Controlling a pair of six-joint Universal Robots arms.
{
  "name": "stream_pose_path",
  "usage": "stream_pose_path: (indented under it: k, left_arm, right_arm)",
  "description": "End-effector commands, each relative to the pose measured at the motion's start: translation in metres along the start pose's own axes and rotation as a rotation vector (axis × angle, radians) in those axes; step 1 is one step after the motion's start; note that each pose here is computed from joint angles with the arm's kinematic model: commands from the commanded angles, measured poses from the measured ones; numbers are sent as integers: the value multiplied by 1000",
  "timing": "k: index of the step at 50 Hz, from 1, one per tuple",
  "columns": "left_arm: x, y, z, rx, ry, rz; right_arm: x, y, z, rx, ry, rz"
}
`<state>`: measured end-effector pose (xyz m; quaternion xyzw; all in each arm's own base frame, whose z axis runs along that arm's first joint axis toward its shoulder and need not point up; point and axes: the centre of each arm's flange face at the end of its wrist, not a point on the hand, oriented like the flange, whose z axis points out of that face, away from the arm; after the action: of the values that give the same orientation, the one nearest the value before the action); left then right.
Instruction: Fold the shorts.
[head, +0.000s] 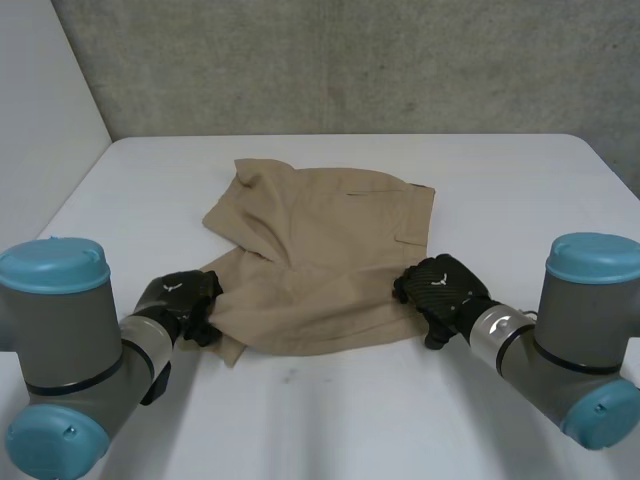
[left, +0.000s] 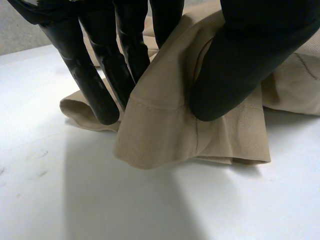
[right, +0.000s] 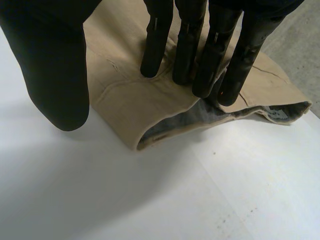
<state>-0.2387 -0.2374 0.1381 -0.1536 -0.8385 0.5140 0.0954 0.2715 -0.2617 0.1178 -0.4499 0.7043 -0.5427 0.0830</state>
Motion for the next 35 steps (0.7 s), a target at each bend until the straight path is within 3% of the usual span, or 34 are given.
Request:
stream_pose_path:
  k: [1, 25, 35]
  left_arm:
    - [-1, -5, 1, 15, -3, 0]
    - [1, -8, -2, 26, 3, 42]
    - [4, -10, -2, 32, 9, 52]
  right_arm:
    - [6, 3, 15, -4, 26, -3]
    - [24, -28, 30, 95, 89, 40]
    - [20, -19, 34, 70, 77, 45]
